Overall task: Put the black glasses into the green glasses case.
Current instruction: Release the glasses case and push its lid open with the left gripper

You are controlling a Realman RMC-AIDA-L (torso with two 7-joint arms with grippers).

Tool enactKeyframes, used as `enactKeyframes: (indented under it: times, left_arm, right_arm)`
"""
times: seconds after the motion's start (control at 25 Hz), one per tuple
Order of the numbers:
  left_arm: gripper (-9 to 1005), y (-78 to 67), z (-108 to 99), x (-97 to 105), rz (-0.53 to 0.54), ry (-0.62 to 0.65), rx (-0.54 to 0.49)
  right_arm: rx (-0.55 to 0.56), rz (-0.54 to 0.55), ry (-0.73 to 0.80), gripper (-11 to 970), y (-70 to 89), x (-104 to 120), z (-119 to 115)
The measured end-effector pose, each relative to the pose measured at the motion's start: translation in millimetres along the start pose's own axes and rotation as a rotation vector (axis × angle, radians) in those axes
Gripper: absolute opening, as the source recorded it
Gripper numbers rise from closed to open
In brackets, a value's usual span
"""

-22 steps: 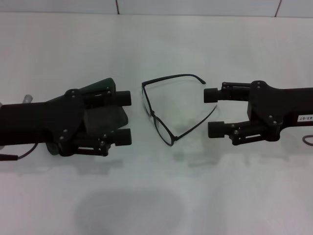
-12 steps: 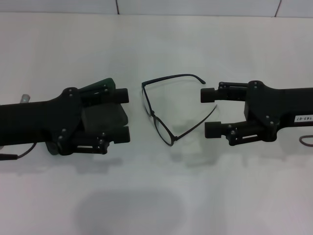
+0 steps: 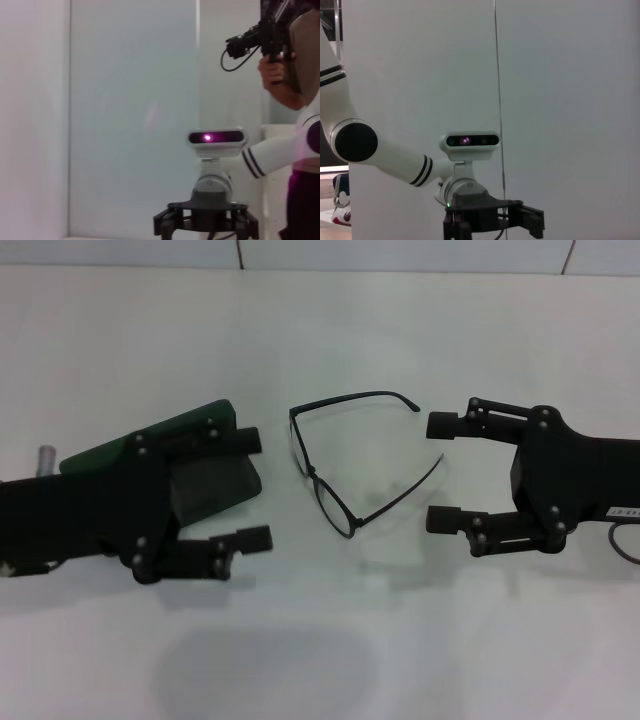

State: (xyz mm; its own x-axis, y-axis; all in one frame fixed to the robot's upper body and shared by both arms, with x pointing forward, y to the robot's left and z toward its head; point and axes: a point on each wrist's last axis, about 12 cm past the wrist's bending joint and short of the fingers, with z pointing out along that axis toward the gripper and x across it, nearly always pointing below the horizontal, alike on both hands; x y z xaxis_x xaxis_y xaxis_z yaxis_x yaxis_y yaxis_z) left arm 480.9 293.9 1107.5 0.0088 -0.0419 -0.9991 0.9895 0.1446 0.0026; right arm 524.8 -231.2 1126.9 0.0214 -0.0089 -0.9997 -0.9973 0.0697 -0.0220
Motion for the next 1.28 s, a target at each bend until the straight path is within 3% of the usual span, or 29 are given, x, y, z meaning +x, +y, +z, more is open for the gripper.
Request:
enactKeyframes:
  times: [0.64, 0.84, 1.08, 1.28]
  left_arm:
    - [855, 3.0, -1.5, 0.3, 0.022, -0.004, -0.037]
    - [853, 10.6, -1.3, -8.2, -0.003, -0.023, -0.053]
    - [852, 33.8, 1.5, -46.5, -0.029, 0.012, -0.049]
    - [850, 56.2, 5.4, -99.5, -0.061, 0.154, -0.147]
  right_arm:
    - [0.003, -0.003, -0.004, 853, -2.9, -2.3, 1.8]
    - [0.057, -0.005, -0.025, 853, -6.7, -4.0, -6.5]
    - [0.127, 0.007, -0.073, 853, -6.4, -4.6, -24.9]
    - [0.176, 0.023, -0.089, 853, -0.6, -0.2, -37.3]
